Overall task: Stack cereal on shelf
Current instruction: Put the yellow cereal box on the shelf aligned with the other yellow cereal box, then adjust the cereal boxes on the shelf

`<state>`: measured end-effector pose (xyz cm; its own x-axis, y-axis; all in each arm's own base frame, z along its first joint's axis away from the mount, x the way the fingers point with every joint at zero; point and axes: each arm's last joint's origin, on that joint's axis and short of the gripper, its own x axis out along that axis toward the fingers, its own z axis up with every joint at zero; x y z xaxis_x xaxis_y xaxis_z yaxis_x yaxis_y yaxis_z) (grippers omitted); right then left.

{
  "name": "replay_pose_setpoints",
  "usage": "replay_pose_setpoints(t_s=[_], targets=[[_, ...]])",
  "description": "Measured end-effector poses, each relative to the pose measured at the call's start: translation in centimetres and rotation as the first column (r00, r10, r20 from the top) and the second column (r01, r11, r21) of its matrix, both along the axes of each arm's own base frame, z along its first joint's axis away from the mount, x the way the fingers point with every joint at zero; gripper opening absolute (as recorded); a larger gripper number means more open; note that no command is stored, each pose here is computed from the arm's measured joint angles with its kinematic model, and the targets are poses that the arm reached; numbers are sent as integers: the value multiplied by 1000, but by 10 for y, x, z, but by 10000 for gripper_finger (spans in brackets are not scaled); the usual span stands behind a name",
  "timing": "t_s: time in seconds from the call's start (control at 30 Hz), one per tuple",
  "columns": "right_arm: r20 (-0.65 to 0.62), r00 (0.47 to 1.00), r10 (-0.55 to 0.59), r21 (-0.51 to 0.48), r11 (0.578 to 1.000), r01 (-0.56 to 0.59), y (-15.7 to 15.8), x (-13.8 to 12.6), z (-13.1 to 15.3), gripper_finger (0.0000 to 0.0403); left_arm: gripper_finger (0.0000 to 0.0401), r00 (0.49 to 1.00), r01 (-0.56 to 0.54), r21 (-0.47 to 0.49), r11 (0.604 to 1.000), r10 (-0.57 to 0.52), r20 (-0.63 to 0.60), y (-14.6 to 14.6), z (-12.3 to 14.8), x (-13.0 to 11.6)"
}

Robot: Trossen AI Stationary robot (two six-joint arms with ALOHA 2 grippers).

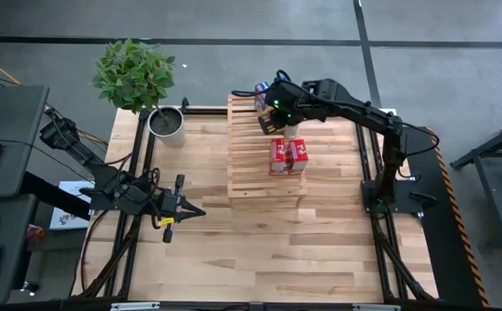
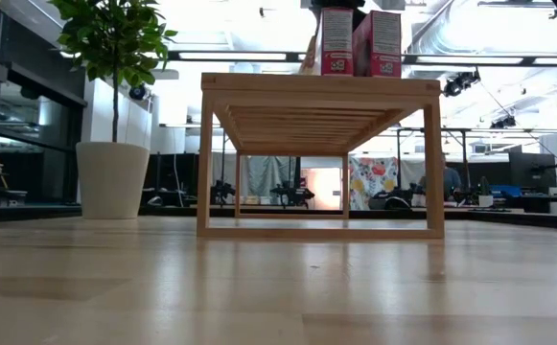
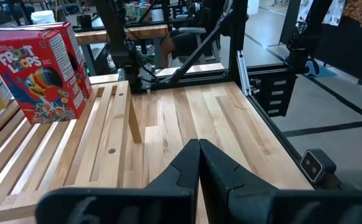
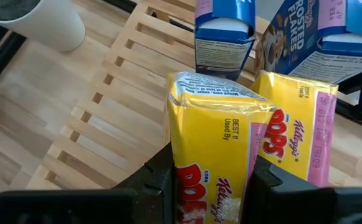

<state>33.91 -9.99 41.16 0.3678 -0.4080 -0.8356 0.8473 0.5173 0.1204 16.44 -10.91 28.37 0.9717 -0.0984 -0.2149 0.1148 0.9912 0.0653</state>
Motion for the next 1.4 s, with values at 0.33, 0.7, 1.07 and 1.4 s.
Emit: replay_pose_setpoints(t_s=[0.33,0.7,1.07,1.4], targets=[[-3,1000,-5,6,1000,5,0,0,0,104,0,1000,-2,-6,1000,2,0,0,0,0],[-6,1000,-11,-6,1000,11,0,-1,0,188,0,1000,-2,-9,1000,2,-1,0,0,0],[4,1000,-9,-43,999,9,-1,1,1,217,0,1000,-2,-7,1000,2,-3,0,0,0],[90,985,150,-154,979,-135,2,5,18,215,0,1000,-2,0,1000,2,-13,0,-1,0]])
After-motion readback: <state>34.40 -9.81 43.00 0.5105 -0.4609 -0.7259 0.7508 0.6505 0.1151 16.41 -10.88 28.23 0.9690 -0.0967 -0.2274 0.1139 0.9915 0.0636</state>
